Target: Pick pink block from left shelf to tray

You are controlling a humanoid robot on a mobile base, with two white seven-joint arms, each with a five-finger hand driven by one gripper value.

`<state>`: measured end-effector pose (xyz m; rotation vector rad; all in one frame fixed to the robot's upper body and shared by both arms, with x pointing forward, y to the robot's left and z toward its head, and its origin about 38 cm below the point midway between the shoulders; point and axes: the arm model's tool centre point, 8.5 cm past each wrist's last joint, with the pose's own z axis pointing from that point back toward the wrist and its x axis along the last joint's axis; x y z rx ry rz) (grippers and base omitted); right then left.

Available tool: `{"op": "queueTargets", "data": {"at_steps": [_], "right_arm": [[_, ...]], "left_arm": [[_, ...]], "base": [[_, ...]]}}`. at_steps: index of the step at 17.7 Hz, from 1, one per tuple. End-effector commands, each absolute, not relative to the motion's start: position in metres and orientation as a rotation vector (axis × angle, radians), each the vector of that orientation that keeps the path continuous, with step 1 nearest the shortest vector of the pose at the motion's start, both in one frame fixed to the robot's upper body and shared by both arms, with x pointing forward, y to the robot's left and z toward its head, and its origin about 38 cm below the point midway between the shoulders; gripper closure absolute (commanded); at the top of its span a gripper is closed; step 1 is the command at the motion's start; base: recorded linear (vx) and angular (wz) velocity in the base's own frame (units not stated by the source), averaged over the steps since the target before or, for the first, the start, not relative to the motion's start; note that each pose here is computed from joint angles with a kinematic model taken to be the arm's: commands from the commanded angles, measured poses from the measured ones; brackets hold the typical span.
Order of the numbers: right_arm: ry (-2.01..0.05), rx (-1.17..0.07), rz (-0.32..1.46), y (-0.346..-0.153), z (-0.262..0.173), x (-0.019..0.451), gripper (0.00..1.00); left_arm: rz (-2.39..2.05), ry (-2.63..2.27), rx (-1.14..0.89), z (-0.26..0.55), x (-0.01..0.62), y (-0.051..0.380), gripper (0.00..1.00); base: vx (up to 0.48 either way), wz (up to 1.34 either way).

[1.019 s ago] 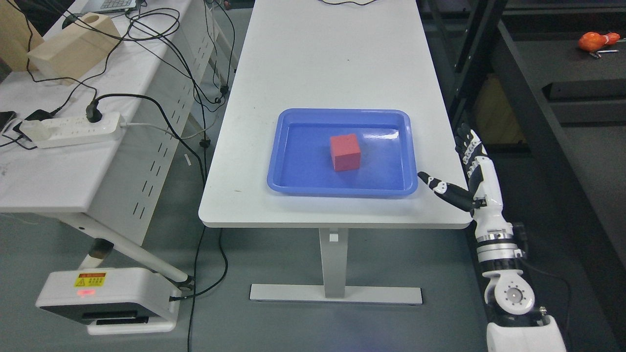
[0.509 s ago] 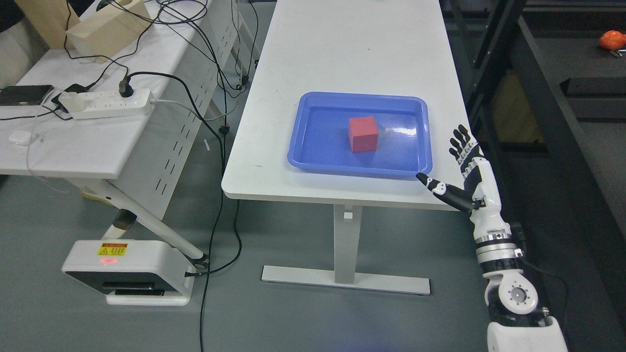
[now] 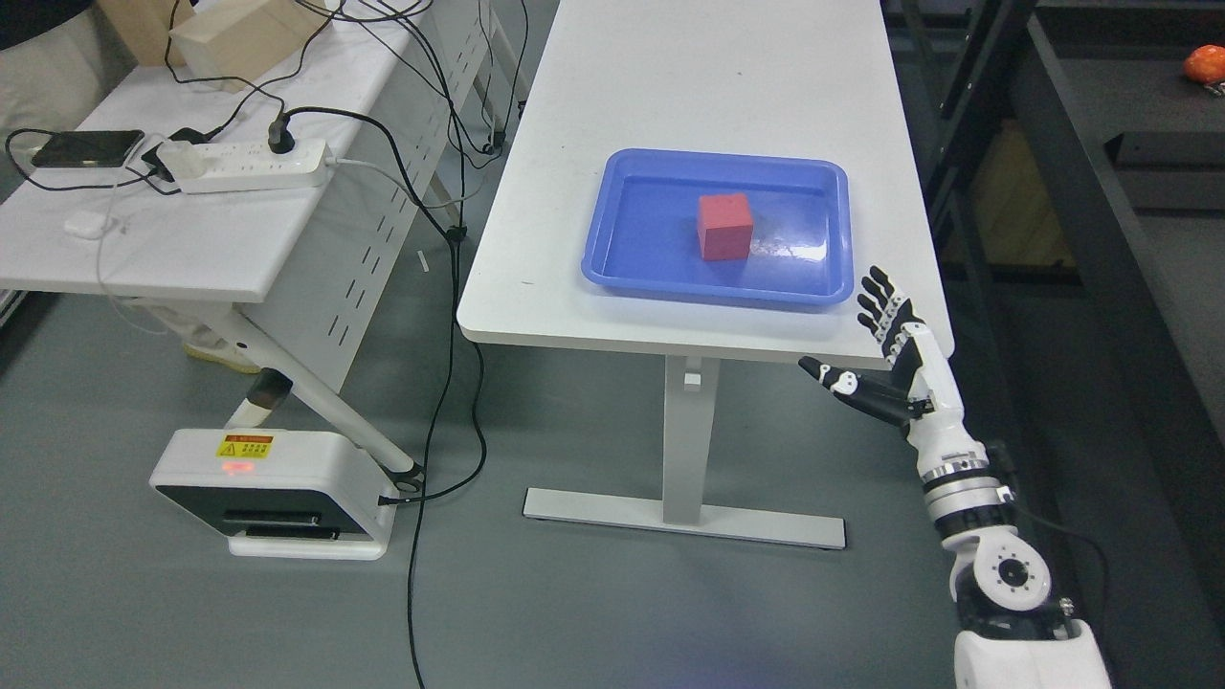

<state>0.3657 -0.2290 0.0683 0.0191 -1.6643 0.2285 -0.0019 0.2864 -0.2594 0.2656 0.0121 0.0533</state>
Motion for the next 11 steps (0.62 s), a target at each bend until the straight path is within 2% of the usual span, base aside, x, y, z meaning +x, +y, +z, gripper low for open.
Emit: {"op": "queueTargets", "data": {"at_steps": [1, 11], "right_arm": [[-1.628, -0.020, 0.240, -0.2422, 0.0583, 0.3579, 0.00], [-1.627, -0.021, 0.242, -0.2421, 0.0582, 0.3579, 0.00]], "left_arm": [[0.056, -0.035, 0.281, -0.2580, 0.0230, 0.2972, 0.00], [0.056, -0.037, 0.281, -0.2579, 0.0240, 0.2972, 0.00]], "base": [[-0.121, -0.07], [-0.083, -0.07]]}}
